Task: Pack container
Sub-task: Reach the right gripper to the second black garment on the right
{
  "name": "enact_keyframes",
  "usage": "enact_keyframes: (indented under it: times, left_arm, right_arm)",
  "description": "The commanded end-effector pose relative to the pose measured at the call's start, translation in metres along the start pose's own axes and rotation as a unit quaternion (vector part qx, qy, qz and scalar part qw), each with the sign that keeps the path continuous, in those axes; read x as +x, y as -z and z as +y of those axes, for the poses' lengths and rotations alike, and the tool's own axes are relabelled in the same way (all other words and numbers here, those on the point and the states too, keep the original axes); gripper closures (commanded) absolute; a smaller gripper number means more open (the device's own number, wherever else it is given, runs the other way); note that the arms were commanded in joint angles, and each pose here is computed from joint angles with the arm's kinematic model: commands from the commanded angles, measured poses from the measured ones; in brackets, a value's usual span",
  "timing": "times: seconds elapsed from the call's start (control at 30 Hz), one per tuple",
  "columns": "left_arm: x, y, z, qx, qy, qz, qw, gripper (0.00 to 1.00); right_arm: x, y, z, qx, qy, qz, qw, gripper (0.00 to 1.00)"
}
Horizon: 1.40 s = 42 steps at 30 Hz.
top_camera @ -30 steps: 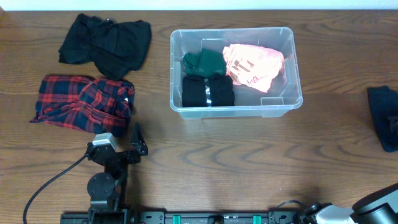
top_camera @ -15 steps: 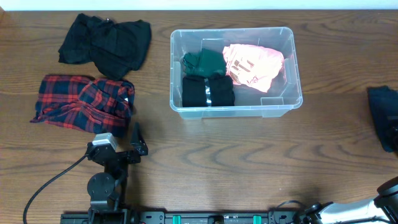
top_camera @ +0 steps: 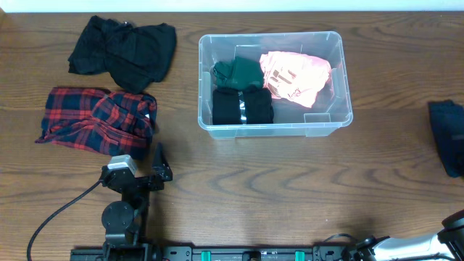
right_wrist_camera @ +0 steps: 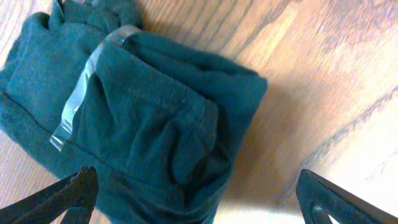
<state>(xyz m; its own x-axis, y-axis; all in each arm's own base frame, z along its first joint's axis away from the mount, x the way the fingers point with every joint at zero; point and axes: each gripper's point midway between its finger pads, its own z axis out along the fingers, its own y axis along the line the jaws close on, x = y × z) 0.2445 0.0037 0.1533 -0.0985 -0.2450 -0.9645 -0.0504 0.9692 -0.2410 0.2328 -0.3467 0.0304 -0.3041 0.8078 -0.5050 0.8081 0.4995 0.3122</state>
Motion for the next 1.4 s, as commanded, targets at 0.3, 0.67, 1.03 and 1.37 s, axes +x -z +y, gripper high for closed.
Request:
enact_keyframes:
  times: [0.3, 0.67, 1.03, 1.37]
  left_arm:
    - [0.016, -0.001, 0.008, -0.017, -0.009, 0.022, 1.0, 0.02]
    - [0.016, -0.001, 0.008, -0.017, -0.009, 0.022, 1.0, 0.02]
    - [0.016, -0.001, 0.008, -0.017, -0.009, 0.022, 1.0, 0.02]
    - [0.016, -0.001, 0.008, -0.017, -0.009, 0.022, 1.0, 0.02]
  right_arm:
    - [-0.008, -0.02, -0.008, 0.002, 0.015, -0.014, 1.0, 0.1]
    - [-0.021, -0.026, 0.02, -0.036, 0.043, -0.043, 0.998, 0.3]
    - [-0.011, -0.036, 0.045, -0.052, 0.055, -0.029, 0.997, 0.33]
    - [-0.009, -0.036, 0.038, -0.042, 0.047, -0.022, 0.998, 0.71]
